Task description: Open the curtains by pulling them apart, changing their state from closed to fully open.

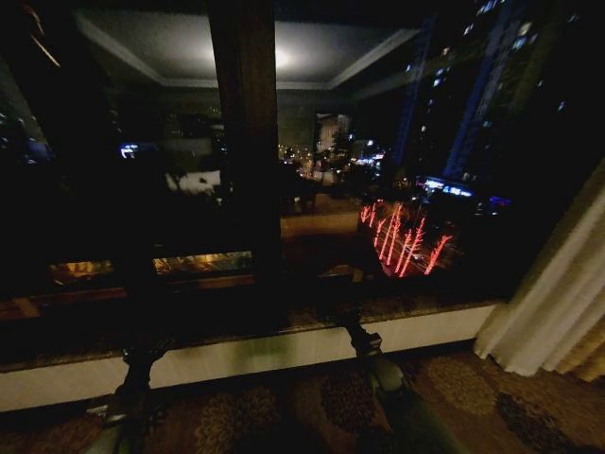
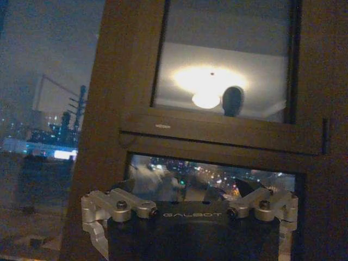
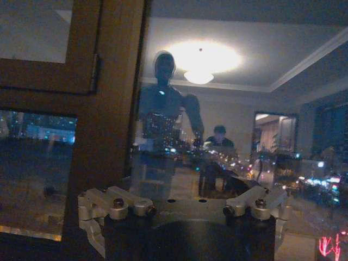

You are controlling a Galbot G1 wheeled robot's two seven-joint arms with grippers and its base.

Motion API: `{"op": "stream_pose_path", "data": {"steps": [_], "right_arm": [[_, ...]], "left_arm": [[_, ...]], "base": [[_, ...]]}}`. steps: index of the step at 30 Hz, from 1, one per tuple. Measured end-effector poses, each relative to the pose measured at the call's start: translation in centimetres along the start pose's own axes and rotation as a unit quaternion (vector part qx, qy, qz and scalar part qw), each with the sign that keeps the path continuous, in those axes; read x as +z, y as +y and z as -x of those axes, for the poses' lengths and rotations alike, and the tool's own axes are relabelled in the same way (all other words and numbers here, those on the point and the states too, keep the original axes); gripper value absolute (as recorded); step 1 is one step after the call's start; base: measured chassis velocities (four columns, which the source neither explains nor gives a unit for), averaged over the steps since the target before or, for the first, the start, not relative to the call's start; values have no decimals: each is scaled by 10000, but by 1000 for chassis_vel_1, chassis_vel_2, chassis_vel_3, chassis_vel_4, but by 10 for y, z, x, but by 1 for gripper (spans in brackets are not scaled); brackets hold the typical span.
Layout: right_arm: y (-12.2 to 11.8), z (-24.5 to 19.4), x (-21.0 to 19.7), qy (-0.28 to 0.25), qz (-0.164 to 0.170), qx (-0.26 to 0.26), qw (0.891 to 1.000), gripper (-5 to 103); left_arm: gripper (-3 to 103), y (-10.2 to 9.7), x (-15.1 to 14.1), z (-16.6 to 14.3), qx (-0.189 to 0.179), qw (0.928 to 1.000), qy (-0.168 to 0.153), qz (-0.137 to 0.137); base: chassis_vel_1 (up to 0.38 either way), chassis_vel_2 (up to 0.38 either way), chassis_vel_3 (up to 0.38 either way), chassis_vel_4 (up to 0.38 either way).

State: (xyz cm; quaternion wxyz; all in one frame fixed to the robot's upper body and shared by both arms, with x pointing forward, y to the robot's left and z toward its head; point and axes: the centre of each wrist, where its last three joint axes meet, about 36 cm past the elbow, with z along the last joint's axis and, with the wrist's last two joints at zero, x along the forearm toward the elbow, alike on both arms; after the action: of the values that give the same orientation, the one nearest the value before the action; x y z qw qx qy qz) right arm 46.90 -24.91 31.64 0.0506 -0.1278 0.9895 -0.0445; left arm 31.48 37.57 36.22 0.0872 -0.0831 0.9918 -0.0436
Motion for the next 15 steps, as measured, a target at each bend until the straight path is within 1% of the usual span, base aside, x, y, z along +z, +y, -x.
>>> {"op": "stream_pose_path", "data": {"steps": [3, 7, 10, 15], "right_arm": [[0, 0, 0, 0, 0, 1, 10000, 100], [0, 0, 0, 0, -1, 1, 10000, 100], [0, 0, 0, 0, -2, 2, 10000, 100], [0, 0, 0, 0, -2, 1, 10000, 100]], "left_arm": [[100, 0, 0, 0, -1, 10000, 0, 0], [100, 0, 0, 0, 0, 10000, 0, -1], [100, 0, 0, 0, 2, 10000, 1, -2], [100, 0, 0, 0, 2, 10000, 1, -3]], "base": [[37, 45, -56, -71], [0, 0, 0, 0], [-5, -62, 3, 59], [16, -125, -16, 141]]}}
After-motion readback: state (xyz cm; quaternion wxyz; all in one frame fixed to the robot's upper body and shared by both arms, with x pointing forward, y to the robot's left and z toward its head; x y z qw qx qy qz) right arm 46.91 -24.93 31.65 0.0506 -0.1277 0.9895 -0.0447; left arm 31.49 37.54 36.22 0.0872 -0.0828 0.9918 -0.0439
